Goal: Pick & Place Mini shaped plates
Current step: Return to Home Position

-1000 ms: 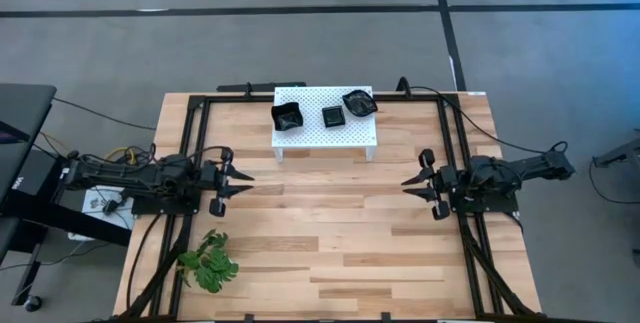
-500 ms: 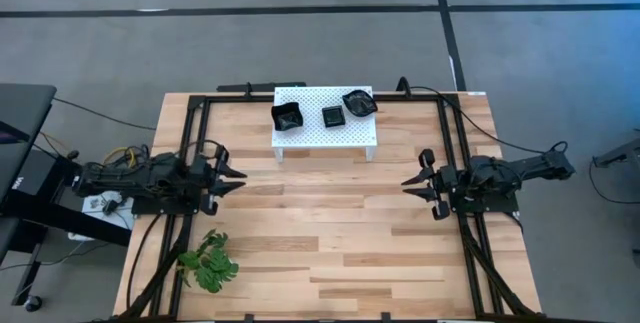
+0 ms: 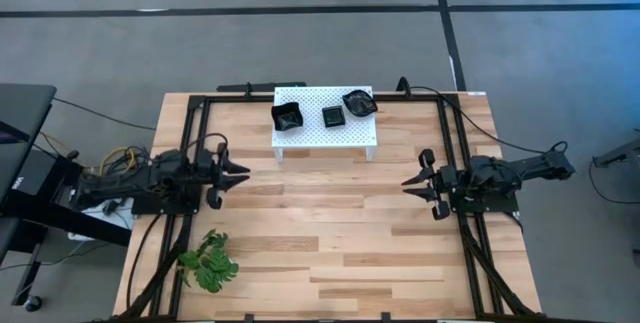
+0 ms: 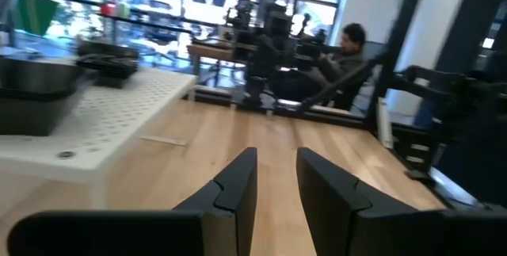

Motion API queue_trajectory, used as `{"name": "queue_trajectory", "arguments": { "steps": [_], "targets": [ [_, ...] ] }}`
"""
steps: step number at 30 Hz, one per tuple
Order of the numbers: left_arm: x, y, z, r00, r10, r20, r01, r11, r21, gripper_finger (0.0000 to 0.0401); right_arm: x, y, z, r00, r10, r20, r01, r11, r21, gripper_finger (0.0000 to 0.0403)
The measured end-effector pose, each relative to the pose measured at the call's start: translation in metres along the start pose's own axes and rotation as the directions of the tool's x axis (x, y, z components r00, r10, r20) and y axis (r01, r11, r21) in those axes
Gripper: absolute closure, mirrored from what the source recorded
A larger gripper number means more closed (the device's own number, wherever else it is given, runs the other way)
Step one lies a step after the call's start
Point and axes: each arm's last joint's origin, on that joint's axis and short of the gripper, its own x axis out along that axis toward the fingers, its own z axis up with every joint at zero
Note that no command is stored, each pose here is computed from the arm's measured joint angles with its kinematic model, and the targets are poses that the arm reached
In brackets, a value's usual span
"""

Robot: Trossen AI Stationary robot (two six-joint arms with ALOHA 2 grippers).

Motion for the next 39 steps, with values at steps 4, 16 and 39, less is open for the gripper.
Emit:
{"name": "queue_trajectory", "arguments": {
  "steps": [4,16,39],
  "targets": [
    [-0.0006,0.0057,0.0008,0.998,0.059,0.008,-0.059,0.998,0.002,0.0309,0.0000,0.0000,0.0000,1.000,0.000,0.000,0.000,1.000,0.000,0.0328],
    [0.0001,-0.0016,0.0006,1.000,-0.020,0.006,0.020,1.000,0.000,0.0309,0.0000,0.0000,0.0000,1.000,0.000,0.000,0.000,1.000,0.000,0.0328],
    [0.0003,-0.0034,0.0008,0.999,-0.035,0.009,0.035,0.999,0.000,0.0309,0.0000,0.0000,0.0000,1.000,0.000,0.000,0.000,1.000,0.000,0.0328]
  ]
}}
